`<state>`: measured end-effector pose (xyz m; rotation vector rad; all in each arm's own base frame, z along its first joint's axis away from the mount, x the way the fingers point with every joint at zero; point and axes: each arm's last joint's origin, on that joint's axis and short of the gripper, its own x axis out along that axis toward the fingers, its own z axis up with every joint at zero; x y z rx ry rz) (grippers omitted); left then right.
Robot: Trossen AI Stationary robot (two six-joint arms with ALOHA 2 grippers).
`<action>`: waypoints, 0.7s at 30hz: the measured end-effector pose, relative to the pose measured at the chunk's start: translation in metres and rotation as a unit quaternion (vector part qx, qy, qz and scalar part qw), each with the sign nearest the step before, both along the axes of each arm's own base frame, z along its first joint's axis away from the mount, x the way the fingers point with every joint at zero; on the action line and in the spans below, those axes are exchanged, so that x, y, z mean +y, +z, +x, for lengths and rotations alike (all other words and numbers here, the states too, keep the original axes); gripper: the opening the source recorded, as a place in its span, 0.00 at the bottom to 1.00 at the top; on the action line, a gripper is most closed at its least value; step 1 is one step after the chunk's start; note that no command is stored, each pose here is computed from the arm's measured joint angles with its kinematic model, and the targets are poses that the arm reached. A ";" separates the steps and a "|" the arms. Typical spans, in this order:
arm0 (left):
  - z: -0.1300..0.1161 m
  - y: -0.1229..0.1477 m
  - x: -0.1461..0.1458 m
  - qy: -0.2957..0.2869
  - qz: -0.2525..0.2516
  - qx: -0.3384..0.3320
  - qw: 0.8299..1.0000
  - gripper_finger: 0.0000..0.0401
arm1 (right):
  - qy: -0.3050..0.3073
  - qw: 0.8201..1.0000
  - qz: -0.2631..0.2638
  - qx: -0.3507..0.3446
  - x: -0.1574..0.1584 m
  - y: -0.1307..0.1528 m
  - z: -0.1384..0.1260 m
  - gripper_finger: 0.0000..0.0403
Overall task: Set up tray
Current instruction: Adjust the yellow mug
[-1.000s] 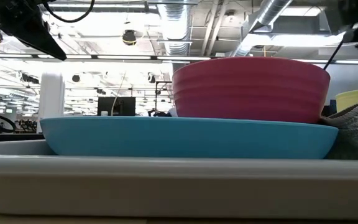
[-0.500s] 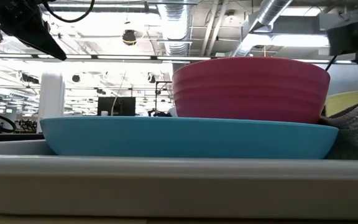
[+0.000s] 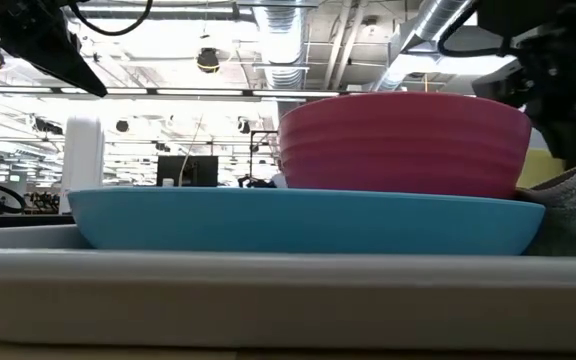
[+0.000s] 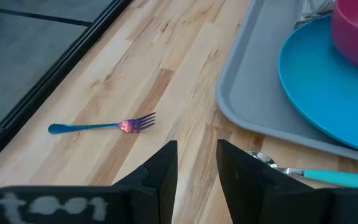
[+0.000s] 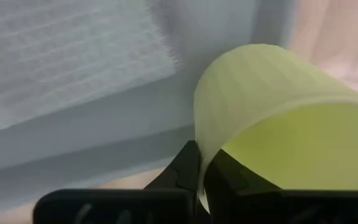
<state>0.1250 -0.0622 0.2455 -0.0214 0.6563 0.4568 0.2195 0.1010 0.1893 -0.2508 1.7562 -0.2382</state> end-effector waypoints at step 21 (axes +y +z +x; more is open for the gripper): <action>0.000 0.000 0.000 -0.004 0.003 0.002 1.000 0.26 | 0.006 0.999 0.046 -0.021 0.004 0.010 0.011 0.17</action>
